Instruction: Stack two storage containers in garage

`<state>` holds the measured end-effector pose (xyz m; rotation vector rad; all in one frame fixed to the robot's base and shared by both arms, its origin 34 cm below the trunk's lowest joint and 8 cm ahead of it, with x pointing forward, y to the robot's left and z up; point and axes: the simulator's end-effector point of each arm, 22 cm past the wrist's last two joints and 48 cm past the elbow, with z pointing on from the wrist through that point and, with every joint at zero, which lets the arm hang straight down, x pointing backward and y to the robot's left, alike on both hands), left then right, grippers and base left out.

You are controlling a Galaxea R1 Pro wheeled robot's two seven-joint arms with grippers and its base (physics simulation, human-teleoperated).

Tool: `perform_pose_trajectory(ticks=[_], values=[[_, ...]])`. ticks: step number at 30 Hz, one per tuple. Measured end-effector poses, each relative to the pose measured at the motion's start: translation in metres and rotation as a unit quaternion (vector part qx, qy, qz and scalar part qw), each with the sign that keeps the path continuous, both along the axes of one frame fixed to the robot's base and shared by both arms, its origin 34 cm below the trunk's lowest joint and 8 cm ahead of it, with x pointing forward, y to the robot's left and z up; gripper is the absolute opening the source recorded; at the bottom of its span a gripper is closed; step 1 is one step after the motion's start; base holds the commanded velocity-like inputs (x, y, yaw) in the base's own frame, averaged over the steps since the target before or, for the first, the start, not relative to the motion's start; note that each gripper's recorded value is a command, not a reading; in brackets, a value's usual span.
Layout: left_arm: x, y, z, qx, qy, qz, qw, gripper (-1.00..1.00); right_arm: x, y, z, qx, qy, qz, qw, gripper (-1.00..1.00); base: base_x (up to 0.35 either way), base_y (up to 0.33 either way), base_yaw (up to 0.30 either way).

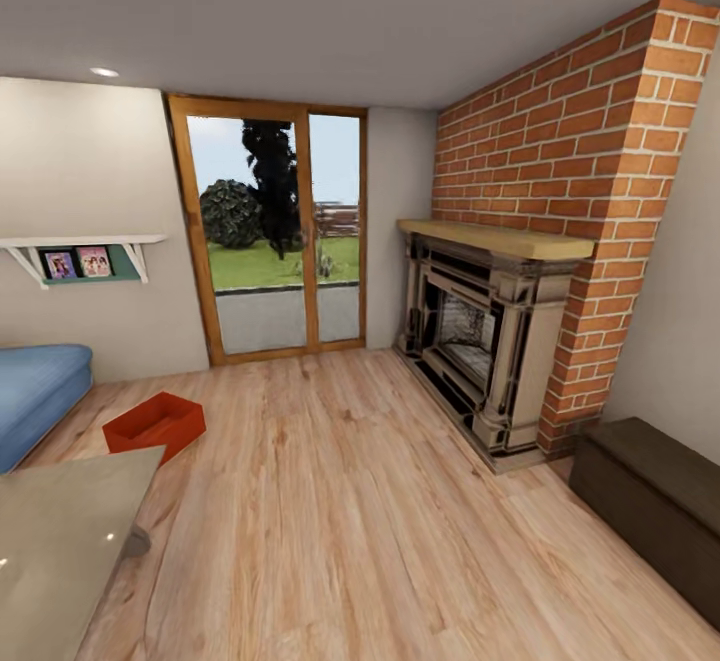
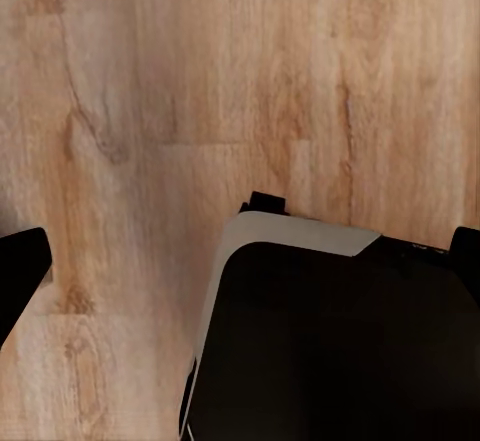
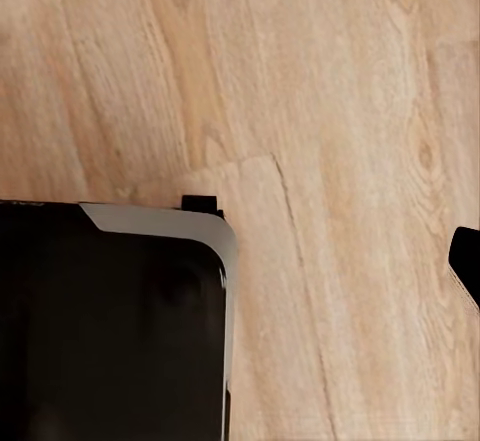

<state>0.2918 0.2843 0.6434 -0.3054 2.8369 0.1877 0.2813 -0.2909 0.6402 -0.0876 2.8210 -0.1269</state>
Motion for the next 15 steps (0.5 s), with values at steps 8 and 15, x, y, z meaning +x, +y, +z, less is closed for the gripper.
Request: perform_pose_trajectory(ticks=[8, 15], values=[[-0.0004, 0.0000, -0.0001, 0.000, 0.000, 0.000, 1.0000, 1.00, -0.0002, 0.0000, -0.0001, 0.000, 0.001, 0.001, 1.0000, 1.00, 0.323, 0.000, 0.002], [-0.0001, 0.0000, 0.0000, 0.000, 0.000, 0.000, 1.0000, 1.00, -0.0005, -0.0001, -0.0002, 0.000, 0.001, 0.000, 1.0000, 1.00, 0.323, 0.000, 0.000]])
